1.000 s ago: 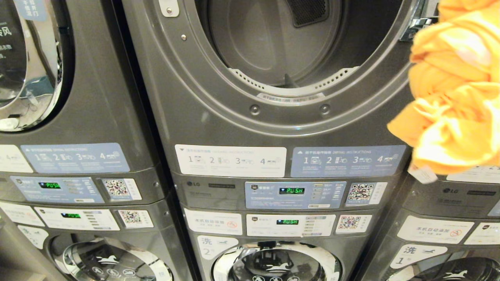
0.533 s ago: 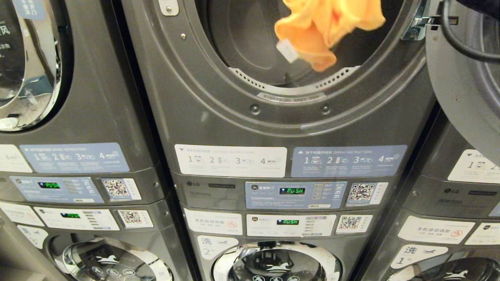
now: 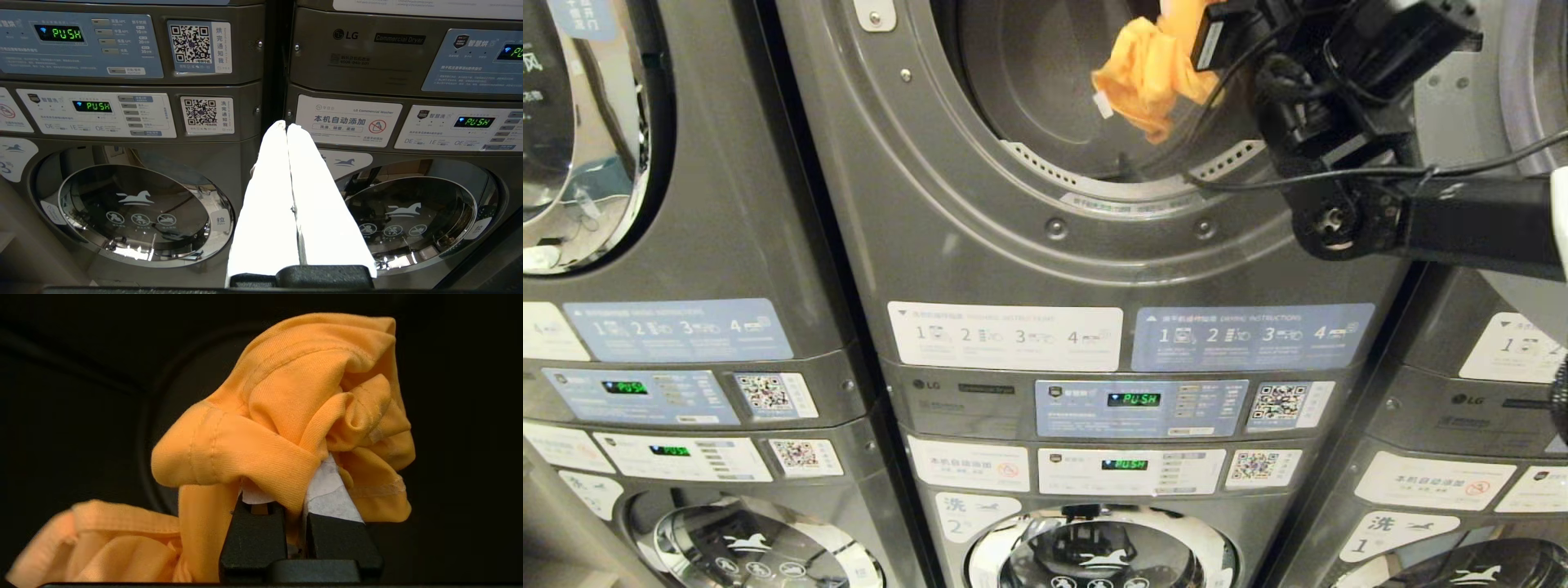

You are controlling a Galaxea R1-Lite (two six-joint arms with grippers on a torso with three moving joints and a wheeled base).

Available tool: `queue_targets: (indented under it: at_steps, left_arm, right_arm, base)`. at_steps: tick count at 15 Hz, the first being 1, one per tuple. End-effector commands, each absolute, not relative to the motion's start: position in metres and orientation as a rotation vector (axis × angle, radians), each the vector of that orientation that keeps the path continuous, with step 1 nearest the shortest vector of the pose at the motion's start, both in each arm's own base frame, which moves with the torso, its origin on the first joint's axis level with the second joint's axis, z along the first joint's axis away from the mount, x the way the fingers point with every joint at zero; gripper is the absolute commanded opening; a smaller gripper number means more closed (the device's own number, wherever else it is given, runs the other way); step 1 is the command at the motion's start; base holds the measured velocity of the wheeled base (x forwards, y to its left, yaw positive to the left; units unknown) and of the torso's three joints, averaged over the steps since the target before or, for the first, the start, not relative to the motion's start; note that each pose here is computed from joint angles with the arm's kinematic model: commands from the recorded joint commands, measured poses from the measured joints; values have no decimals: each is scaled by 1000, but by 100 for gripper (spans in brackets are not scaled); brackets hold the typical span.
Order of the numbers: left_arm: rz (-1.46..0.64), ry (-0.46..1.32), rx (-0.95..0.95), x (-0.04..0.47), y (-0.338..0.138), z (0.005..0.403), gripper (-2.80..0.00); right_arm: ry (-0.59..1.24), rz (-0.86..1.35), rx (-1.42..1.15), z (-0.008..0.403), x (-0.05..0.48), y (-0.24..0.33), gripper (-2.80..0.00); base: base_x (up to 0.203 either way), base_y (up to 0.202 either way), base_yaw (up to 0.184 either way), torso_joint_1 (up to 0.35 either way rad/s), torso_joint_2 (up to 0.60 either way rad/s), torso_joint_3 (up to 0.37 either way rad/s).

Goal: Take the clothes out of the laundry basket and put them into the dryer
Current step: Put the clothes in the dryer

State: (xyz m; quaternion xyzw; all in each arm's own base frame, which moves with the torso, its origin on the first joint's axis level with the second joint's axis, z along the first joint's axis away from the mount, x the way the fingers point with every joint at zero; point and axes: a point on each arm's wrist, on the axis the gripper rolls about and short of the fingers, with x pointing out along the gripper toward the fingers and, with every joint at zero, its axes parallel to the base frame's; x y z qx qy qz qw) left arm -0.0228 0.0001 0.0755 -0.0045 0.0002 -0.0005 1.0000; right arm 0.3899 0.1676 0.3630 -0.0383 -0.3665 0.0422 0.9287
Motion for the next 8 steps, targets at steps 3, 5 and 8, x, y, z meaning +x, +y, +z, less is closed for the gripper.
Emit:
queue_targets:
  at_steps: [3, 5, 8]
  left_arm:
    - [-1, -1, -9, -23, 0, 75, -280]
    - [-2, 0, -9, -23, 0, 75, -280]
    - [0, 0, -9, -23, 0, 75, -280]
  right_arm:
    - [-592, 43, -140, 324, 426, 164, -280]
    - [-577, 49, -145, 323, 426, 165, 0]
    - [-544, 71, -154, 328, 422, 164, 0]
  base:
    - [0, 0, 0, 0, 0, 0]
    - [0, 0, 0, 0, 0, 0]
    - [0, 0, 0, 0, 0, 0]
